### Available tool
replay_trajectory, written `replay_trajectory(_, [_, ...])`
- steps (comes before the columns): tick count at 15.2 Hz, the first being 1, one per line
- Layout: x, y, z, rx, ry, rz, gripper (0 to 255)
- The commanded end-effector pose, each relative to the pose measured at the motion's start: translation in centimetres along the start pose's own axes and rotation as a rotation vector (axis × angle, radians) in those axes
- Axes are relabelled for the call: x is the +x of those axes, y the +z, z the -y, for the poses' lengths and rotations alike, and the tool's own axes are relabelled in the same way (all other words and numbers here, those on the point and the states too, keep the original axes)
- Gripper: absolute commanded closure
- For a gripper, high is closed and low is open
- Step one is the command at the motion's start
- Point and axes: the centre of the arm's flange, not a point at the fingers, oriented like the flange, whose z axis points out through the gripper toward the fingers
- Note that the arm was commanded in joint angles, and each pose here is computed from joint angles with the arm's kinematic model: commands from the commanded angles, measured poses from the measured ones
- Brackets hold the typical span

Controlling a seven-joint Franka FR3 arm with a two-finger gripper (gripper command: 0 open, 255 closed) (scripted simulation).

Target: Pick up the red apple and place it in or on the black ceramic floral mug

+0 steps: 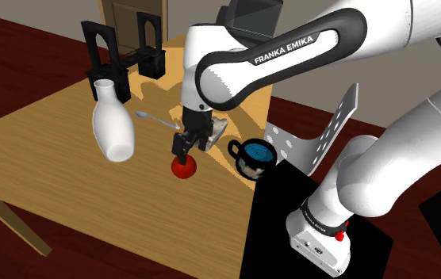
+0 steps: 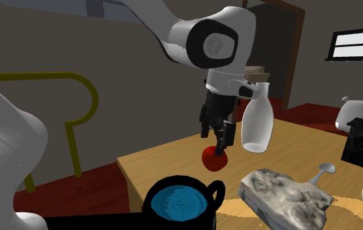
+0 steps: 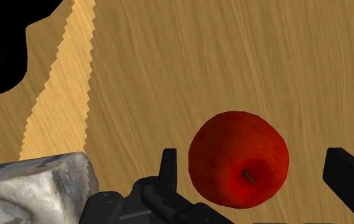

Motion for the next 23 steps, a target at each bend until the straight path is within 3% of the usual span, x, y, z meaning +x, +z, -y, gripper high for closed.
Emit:
replay_trajectory(1, [0.1, 1.0, 0.3, 0.003, -0.001, 0.002, 0])
replay_trajectory(6, [0.1, 3.9, 0.3, 0.003, -0.001, 0.002, 0])
replay_trajectory(14, [0.1, 3.9, 0.3, 0.003, -0.001, 0.002, 0])
replay_trajectory(15, [0.1, 3.9, 0.3, 0.003, -0.001, 0.002, 255])
replay_trajectory(23, [0.1, 3.9, 0.2, 0.003, -0.001, 0.002, 255])
